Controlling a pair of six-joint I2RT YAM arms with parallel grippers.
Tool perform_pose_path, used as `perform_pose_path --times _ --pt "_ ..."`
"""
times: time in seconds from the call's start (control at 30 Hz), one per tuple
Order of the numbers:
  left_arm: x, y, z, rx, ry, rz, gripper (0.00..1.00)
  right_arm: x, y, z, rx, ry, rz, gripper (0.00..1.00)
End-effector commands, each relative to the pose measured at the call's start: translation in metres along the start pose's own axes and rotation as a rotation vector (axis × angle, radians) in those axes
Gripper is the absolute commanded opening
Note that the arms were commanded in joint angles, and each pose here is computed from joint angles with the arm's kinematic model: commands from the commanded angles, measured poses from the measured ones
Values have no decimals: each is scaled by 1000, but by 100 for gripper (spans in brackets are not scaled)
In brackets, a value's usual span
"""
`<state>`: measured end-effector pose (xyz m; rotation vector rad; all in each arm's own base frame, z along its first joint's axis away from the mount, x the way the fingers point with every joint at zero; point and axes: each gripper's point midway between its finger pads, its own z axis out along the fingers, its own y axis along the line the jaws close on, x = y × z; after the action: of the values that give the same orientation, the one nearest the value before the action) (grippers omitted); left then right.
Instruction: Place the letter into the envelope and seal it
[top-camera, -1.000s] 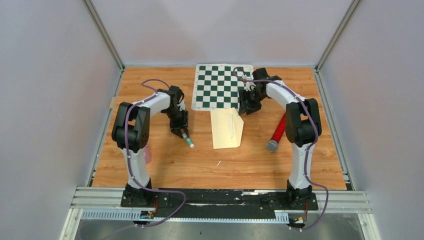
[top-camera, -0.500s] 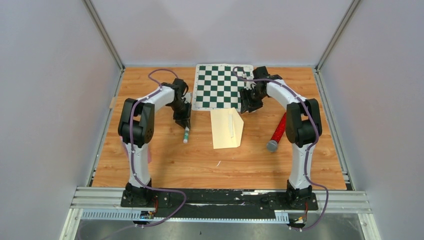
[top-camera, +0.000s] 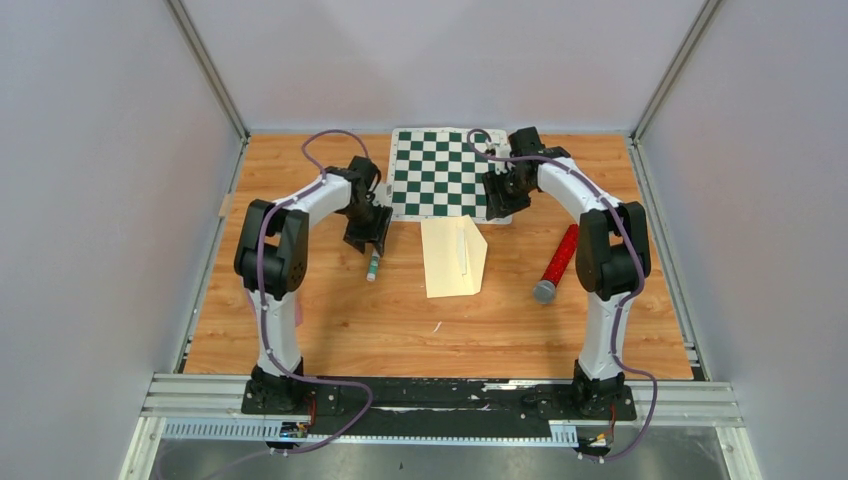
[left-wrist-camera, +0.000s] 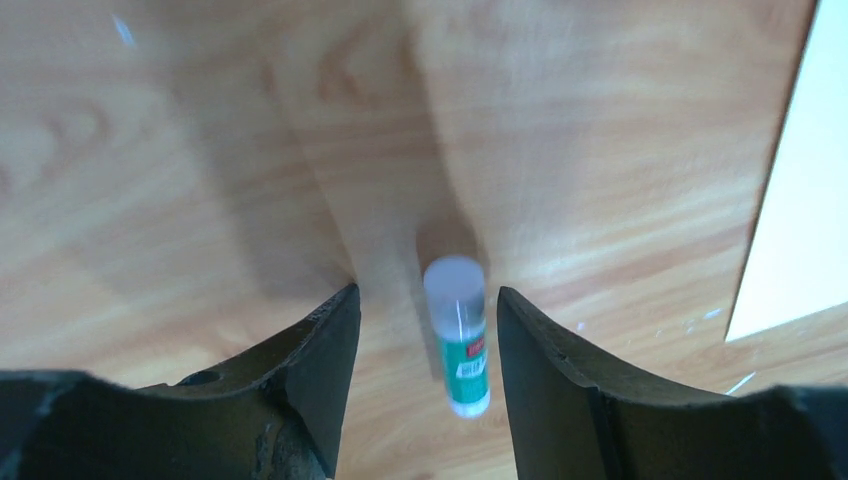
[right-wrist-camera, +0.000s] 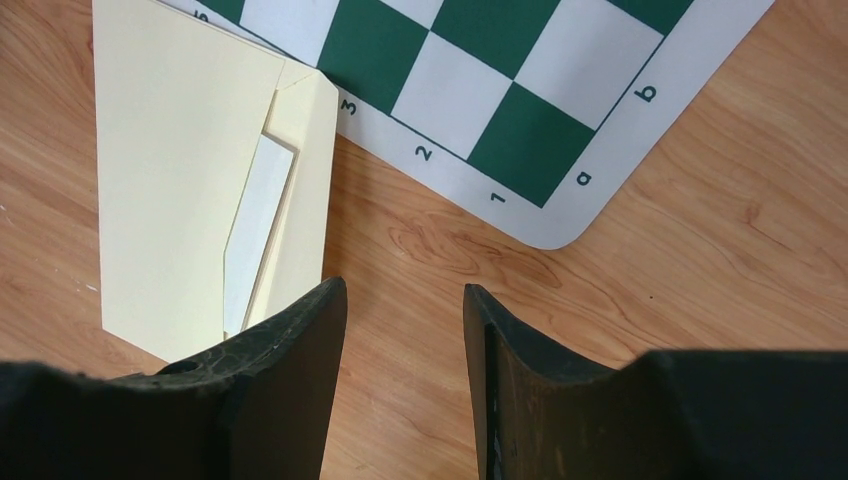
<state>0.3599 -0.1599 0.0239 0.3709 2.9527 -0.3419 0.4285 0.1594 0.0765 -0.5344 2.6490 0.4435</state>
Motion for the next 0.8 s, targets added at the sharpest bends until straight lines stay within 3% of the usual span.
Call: perform_pose_path --times 0.0,0.17,0.4,0.57,0.63,0.73,0.77 --pt "43 1 -6 -48 56 51 61 -24 -2 -17 12 -83 -24 47" --pt "72 3 -5 -76 85 42 54 -25 -1 -11 -7 -75 -6 47" --pt "68 7 16 -77 125 70 43 -34 -4 -12 3 -95 -14 47" --pt "57 6 17 -68 91 97 39 -34 -4 -14 5 -98 -17 47" --pt "49 3 15 -50 72 121 32 -37 -1 -18 -3 -110 -21 46" --pt "34 -11 5 25 24 200 13 -53 9 -32 -43 -162 -42 46" --pt "28 -19 -2 71 -4 229 11 -62 16 -40 -69 -190 -55 46"
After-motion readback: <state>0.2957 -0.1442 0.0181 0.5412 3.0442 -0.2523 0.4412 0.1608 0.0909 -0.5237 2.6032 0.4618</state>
